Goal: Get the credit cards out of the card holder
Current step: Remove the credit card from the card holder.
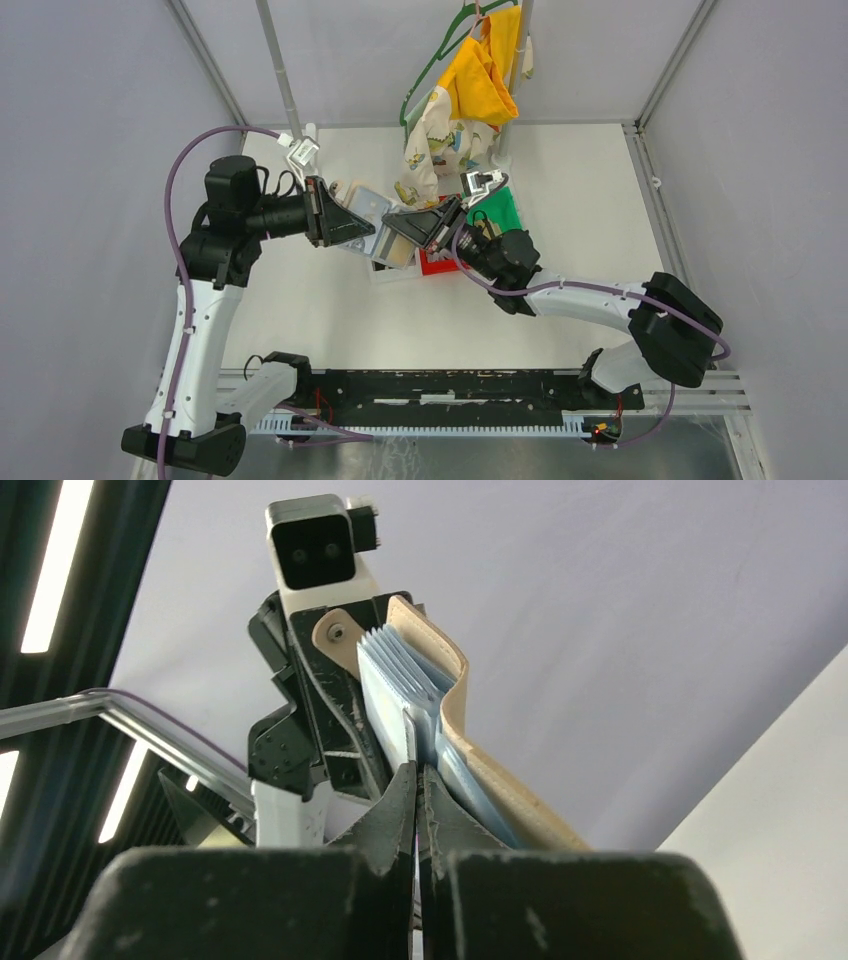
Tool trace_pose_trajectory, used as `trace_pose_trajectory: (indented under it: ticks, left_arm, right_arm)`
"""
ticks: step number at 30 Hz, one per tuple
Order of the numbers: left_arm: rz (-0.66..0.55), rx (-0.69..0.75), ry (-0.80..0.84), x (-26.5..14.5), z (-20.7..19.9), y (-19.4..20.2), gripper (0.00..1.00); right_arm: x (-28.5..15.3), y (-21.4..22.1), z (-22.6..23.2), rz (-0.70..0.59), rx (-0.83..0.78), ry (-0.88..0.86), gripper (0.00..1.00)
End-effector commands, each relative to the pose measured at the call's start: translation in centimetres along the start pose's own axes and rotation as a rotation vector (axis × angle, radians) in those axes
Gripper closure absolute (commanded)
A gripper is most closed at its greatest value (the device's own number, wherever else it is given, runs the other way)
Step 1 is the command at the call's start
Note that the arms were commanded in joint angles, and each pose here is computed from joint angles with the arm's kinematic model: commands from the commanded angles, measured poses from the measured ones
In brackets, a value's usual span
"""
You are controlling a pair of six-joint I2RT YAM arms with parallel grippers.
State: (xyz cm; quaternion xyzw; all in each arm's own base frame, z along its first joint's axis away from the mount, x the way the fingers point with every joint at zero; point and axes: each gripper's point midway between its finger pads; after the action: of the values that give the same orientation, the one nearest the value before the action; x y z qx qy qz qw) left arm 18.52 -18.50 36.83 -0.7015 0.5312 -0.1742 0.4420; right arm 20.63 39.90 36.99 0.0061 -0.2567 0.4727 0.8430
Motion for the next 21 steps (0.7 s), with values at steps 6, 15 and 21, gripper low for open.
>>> trace_pose_trajectory:
  ticks: [6,15,21]
  left_arm:
    - [-0.042,0.124,0.226,-1.2,-5.9,-2.5,0.74]
    - [-0.034,0.104,0.247,-1.1,-6.1,-2.6,0.72]
    - [-0.042,0.104,0.218,-0.9,-5.4,-2.4,0.87]
  right_arm:
    - [-2.2,1.6,1.2,0.053,0.012,-0.075,1.00]
    - [-2.6,1.3,1.5,0.046,-0.043,-0.072,1.00]
    - [-1.7,1.7,2.8,0.085,-0.064,-0.114,0.72]
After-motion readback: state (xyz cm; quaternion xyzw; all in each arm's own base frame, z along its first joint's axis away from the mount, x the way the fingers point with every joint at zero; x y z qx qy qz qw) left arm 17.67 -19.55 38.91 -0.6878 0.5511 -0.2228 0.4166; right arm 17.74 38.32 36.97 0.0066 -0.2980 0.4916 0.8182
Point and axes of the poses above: each gripper's point midway between its finger pads, its own x axis out along the fingers, its own z axis along the line the jaws close on, y = z × x, and after that the axes turned 7 degrees about x, right-handed
